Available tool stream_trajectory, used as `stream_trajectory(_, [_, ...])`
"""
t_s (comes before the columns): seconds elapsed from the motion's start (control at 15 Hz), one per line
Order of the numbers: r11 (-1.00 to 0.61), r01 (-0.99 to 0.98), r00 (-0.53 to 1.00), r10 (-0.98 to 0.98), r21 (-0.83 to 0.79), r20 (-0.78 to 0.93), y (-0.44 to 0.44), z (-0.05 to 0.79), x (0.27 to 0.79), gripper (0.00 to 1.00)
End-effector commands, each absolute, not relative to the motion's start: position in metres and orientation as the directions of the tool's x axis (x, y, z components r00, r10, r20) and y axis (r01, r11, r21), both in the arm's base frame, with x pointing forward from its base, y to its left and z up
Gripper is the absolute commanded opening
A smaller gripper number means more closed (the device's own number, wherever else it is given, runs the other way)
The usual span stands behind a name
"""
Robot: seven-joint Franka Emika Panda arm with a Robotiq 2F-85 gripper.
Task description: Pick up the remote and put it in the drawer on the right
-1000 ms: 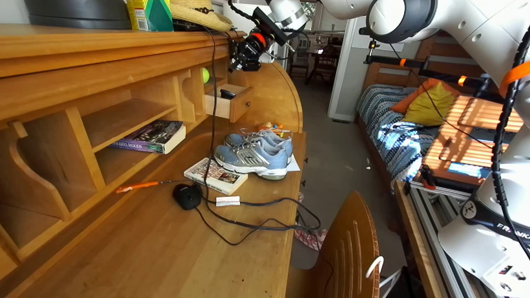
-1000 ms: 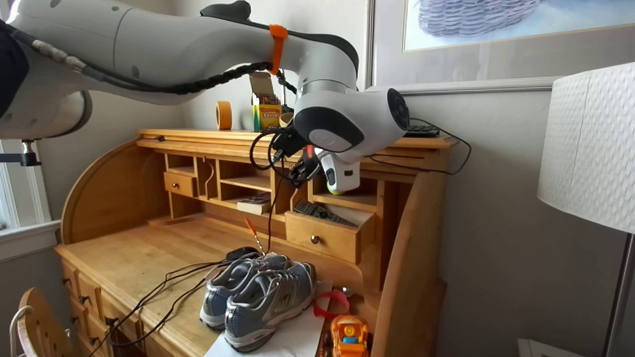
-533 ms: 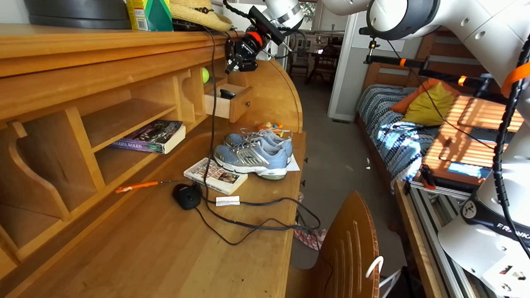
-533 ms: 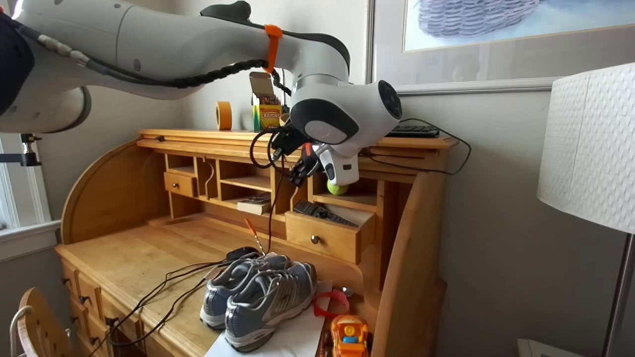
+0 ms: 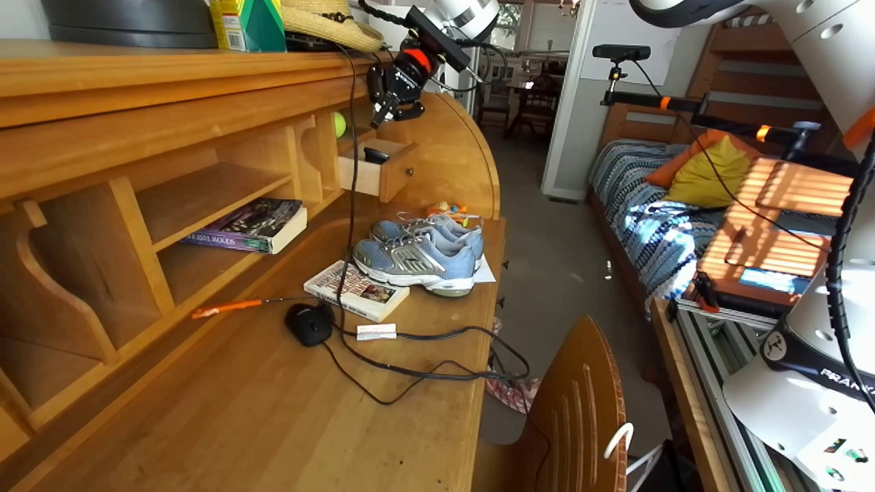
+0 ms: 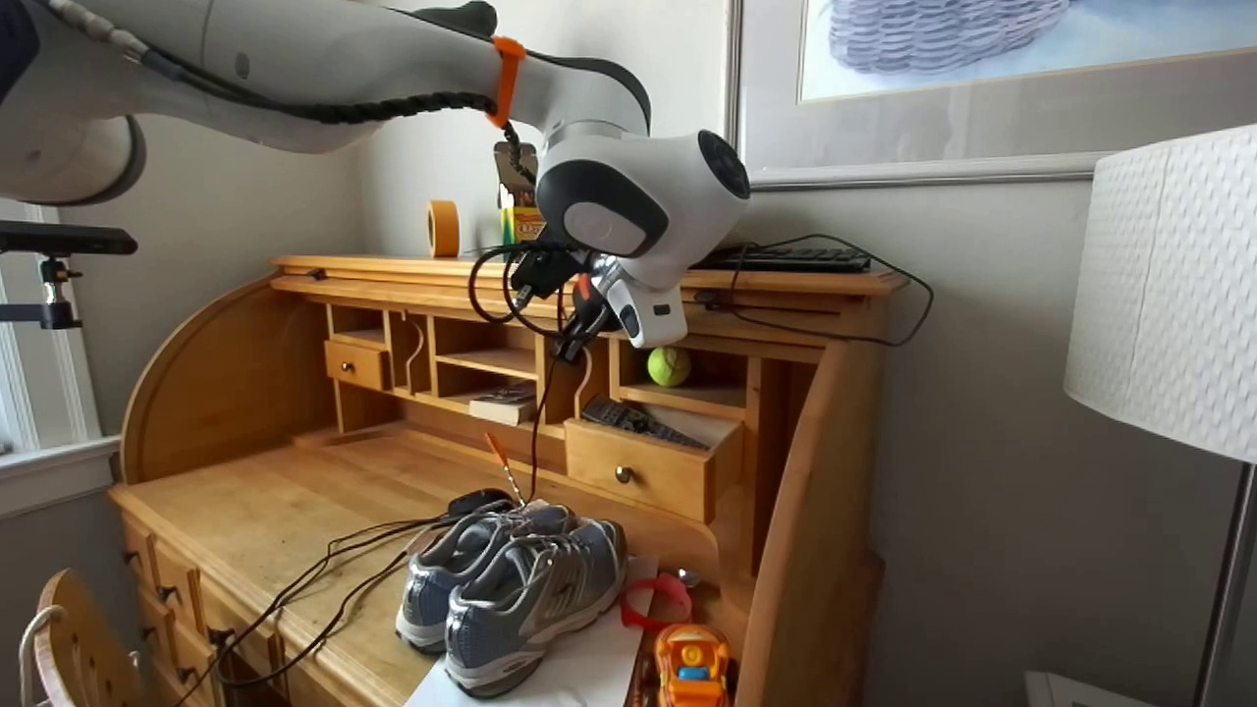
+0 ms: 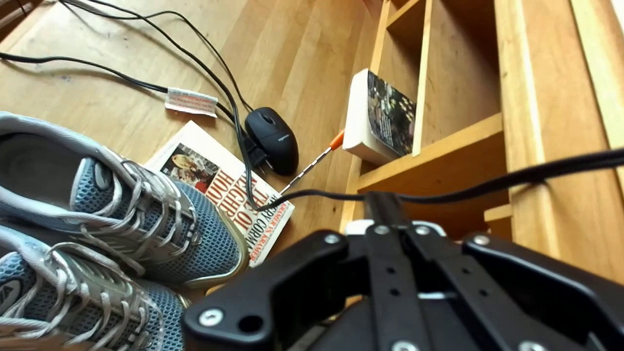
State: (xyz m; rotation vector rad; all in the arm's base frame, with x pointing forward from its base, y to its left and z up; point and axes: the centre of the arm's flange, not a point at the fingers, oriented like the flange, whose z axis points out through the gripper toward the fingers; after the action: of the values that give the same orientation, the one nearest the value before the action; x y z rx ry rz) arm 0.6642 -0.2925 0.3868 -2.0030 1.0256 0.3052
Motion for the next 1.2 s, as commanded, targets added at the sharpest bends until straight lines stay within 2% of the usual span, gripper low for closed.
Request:
stream_trajectory(0.0, [-0.338, -0.696, 0.704, -0.493, -0.633, -0.511, -0.277, 0.373, 0.611, 0.00])
stream_trajectory(0.4, [-0.262, -0.639, 0.694, -0.602, -0.723, -0.396, -0.295, 0.370, 0.544, 0.00])
stream_trajectory(0.67, [-0.318, -0.610, 0.712, -0.623, -0.726, -0.325, -0.263, 0.371, 0.564, 0.00])
stream_trajectory(0.8, [-0.273, -0.650, 0.627, -0.720, -0.709, -0.297, -0.248, 0.372, 0.574, 0.00])
stream_trajectory(0.87, [-0.311, -0.628, 0.690, -0.647, -0.714, -0.325, -0.277, 0.374, 0.584, 0.01])
stream_trajectory(1.13, [-0.300, -0.640, 0.655, -0.694, -0.708, -0.298, -0.258, 0.374, 0.588, 0.01])
